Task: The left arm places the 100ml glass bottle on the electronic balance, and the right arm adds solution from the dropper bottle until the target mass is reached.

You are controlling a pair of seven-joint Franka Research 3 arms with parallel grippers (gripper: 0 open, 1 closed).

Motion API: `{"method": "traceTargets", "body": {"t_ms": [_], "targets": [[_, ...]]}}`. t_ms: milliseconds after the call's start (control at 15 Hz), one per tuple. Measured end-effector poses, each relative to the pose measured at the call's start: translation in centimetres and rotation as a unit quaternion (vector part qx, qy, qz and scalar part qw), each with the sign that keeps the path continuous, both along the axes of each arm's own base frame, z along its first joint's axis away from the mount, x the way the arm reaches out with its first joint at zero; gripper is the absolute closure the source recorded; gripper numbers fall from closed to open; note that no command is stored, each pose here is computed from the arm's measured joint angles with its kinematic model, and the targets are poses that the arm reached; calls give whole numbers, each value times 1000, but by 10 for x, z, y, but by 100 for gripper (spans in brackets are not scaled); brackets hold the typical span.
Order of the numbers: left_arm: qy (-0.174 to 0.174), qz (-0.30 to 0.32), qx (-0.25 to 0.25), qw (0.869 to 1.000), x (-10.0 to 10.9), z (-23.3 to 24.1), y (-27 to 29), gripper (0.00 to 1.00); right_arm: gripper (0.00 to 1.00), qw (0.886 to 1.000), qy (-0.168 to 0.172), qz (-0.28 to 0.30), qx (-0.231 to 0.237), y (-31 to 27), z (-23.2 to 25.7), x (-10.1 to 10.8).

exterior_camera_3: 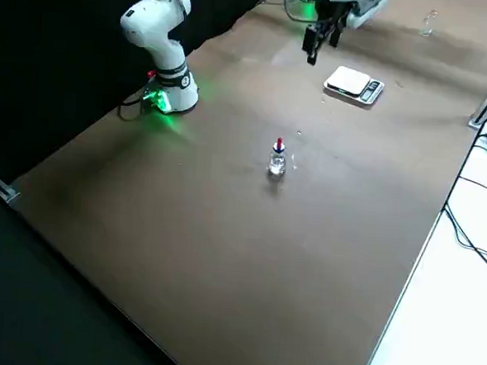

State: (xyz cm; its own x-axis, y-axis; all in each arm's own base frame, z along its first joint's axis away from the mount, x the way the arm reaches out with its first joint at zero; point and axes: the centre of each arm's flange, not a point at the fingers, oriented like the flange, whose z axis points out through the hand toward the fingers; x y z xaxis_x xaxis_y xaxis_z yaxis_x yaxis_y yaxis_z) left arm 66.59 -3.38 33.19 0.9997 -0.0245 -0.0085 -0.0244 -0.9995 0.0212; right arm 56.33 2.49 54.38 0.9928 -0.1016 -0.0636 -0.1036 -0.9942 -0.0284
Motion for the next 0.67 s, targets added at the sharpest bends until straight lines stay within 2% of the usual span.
{"method": "traceTargets", "body": {"t_ms": [133,333,600,667], "targets": [[-3,-5,-2,1000,-7,-29,-7,0,7,1000,7,10,2,-22,-22,-1],[20,-22,-2,1000,-24,-53,-32,0,6,1000,21,13,4,-44,-84,-10],[33,-25,-1,999,-33,-65,-35,1,7,999,31,8,4,-50,-99,-16],[33,-24,-1,999,-33,-66,-33,6,10,999,31,5,5,-53,-100,-17]]}}
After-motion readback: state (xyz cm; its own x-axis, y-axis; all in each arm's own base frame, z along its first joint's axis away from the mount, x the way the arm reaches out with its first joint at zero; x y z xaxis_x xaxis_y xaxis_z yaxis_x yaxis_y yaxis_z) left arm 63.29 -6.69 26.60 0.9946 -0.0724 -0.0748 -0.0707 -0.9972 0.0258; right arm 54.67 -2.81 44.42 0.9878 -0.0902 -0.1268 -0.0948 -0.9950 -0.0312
